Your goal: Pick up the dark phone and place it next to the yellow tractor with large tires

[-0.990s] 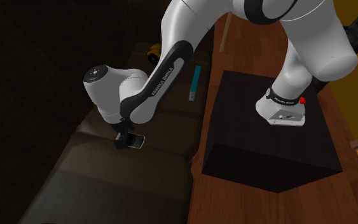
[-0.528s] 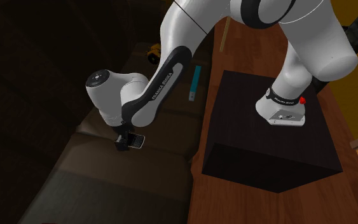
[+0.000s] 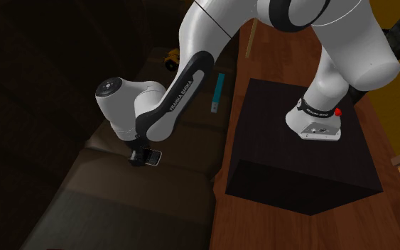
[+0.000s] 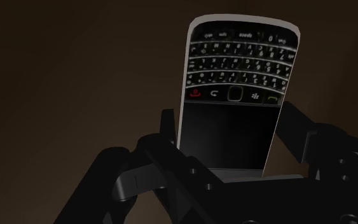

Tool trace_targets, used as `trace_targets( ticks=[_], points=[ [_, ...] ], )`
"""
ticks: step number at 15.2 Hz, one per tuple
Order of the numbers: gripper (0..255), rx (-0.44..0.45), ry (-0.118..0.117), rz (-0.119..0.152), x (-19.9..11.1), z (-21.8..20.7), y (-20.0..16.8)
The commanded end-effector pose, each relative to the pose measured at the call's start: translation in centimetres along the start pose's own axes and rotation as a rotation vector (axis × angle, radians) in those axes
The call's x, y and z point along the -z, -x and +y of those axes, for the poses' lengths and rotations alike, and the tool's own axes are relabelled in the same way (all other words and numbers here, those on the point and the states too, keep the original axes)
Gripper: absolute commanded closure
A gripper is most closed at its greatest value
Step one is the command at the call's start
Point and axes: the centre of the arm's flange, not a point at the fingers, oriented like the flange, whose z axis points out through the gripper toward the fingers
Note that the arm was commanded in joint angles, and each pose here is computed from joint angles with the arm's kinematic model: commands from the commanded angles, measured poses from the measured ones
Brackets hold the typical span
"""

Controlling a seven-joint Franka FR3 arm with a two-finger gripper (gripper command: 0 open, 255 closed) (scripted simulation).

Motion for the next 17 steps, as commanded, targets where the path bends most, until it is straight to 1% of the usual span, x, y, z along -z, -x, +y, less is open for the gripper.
trace_targets(
  ticks=[1,4,17],
  points=[
    [255,0.000,0.000,-0.001,-0.1,0.0,0.0],
    [255,0.000,0.000,-0.001,-0.1,0.0,0.1],
    [255,0.000,0.000,-0.001,6.7,-0.4,0.2]
  ],
)
